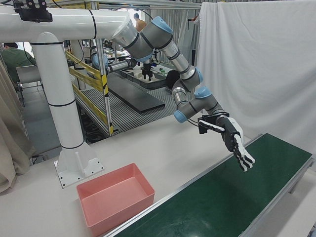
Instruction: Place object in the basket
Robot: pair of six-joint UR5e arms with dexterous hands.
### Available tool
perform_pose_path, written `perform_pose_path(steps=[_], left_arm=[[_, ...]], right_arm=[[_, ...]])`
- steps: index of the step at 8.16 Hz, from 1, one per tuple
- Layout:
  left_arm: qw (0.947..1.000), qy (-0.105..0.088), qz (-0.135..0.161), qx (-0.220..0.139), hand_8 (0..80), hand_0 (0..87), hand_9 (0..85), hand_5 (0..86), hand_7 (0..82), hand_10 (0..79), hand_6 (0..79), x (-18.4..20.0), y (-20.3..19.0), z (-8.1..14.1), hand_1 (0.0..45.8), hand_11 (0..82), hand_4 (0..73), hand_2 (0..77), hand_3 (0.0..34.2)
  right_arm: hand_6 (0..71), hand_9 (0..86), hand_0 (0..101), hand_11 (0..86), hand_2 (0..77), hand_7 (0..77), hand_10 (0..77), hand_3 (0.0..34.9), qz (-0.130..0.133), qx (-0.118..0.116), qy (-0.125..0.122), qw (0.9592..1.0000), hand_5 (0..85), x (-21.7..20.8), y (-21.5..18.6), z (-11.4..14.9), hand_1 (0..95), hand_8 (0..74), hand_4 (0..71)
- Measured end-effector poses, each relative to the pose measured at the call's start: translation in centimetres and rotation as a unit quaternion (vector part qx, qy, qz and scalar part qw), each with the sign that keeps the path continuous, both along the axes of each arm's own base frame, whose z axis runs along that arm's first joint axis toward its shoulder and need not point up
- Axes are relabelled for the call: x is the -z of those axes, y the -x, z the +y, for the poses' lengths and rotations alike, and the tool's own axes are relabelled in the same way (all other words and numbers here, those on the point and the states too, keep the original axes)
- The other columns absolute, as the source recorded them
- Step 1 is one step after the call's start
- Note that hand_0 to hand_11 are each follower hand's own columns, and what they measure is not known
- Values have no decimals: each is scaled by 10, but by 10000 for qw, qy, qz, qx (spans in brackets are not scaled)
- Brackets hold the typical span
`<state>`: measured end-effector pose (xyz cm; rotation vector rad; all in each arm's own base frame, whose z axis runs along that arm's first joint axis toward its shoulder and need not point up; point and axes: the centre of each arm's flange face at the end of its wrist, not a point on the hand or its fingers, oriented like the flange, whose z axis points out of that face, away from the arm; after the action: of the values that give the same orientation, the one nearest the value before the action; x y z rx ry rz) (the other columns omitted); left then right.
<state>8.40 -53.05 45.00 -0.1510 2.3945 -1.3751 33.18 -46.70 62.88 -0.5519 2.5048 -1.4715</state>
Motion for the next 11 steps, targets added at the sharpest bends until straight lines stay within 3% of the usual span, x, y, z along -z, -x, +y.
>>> perform_pose_path(steps=[11], left_arm=[[10000, 79, 24, 53, 16, 430, 11, 54, 5, 33, 0, -5, -2, 1, 5, 60, 98, 5, 0]], right_arm=[[0, 0, 2, 0, 11, 5, 5, 1, 0, 2, 0, 10000, 0, 0, 0, 0, 0, 0, 5]])
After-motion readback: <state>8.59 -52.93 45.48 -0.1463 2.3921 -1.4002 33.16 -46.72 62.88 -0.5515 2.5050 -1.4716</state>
